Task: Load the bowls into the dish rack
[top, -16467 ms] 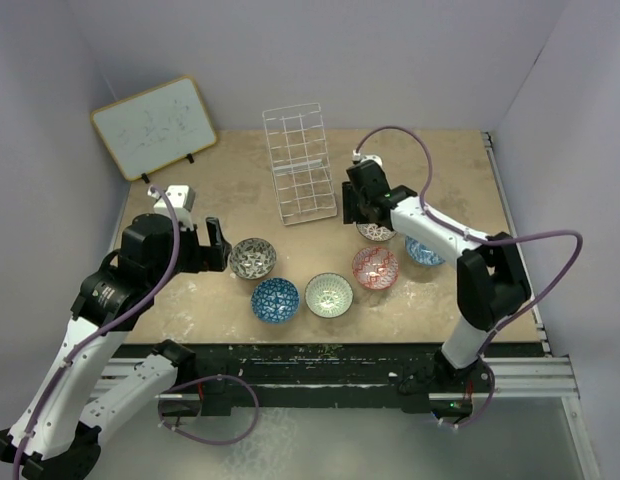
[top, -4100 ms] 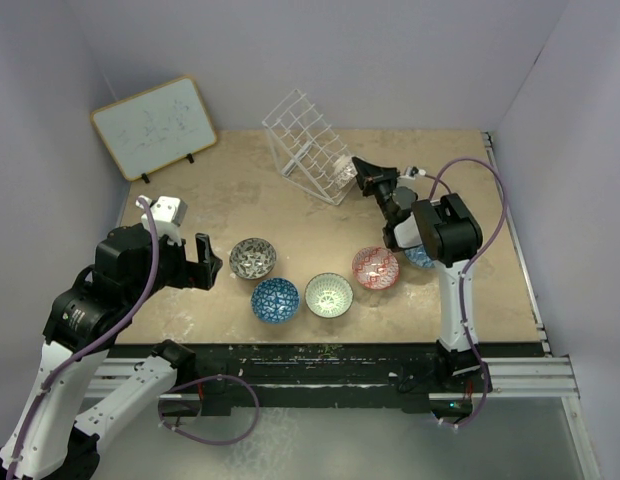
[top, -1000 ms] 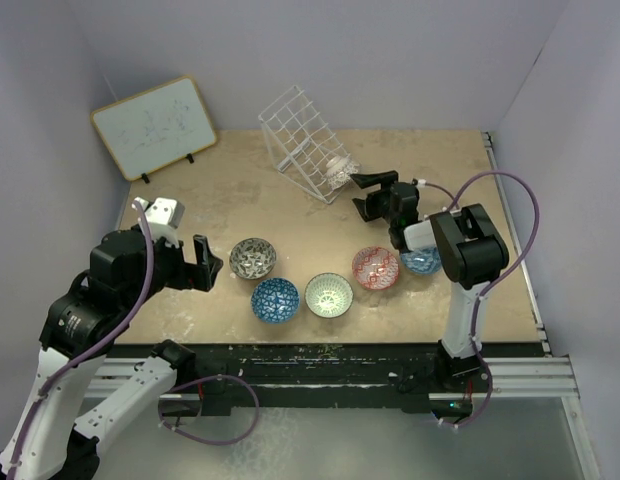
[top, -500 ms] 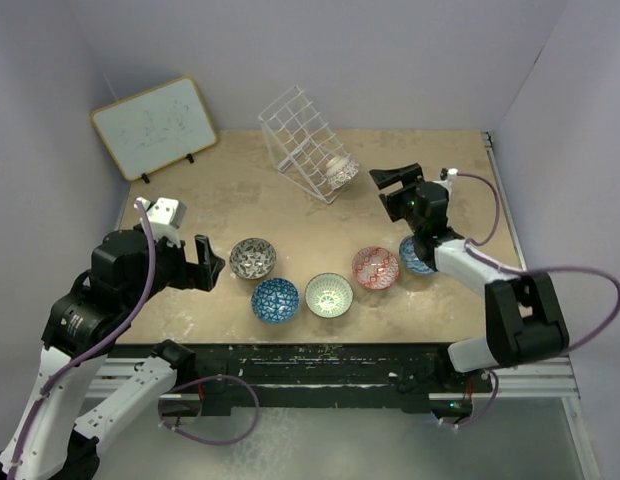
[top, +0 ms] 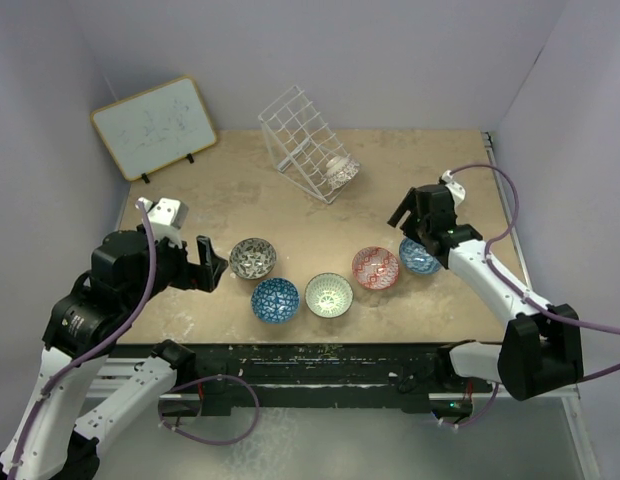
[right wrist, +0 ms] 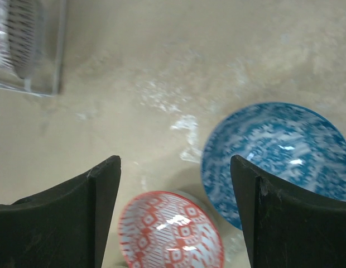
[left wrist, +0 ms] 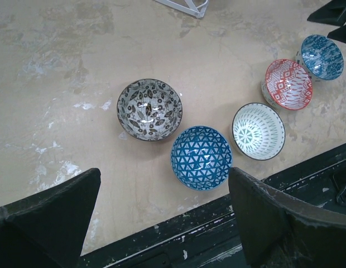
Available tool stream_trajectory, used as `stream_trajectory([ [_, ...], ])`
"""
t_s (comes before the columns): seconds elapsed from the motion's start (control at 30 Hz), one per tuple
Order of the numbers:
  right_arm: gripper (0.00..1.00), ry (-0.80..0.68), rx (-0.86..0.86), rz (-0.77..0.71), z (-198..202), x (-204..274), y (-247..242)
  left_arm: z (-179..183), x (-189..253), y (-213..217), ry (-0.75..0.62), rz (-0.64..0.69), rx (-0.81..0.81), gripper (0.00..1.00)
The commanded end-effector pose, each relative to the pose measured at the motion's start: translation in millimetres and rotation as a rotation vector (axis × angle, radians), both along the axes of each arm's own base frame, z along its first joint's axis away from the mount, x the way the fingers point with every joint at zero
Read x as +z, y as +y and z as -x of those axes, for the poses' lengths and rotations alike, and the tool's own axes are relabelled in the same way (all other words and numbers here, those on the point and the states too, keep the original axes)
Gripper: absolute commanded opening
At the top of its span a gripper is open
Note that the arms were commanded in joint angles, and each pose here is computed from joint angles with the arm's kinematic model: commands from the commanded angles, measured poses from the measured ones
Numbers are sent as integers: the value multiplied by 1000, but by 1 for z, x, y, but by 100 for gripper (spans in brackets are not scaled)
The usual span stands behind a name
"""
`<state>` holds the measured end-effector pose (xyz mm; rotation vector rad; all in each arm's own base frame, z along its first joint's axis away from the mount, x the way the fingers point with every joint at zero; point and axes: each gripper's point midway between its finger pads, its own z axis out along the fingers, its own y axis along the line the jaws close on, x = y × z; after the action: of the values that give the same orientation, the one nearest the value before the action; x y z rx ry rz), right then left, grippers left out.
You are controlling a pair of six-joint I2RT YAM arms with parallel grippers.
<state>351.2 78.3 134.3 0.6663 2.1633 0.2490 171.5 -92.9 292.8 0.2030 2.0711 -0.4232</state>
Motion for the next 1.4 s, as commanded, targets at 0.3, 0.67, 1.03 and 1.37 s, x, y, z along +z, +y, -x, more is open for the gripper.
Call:
stream_trajectory([
  [0.3, 65, 202, 55, 201, 20, -27, -21, 2, 16, -7, -74, 70, -29, 99],
  [0.67, 47, 272, 82, 188, 3, -57, -10, 9, 19, -4, -70, 75, -22, 99],
  [1.03, 32, 295, 74, 222, 2, -73, -14, 8, 17, -3, -62, 69, -17, 99],
  [1.37, 0, 242, 63, 240, -1, -55, -19, 8, 17, -1, -62, 71, -6, 99],
])
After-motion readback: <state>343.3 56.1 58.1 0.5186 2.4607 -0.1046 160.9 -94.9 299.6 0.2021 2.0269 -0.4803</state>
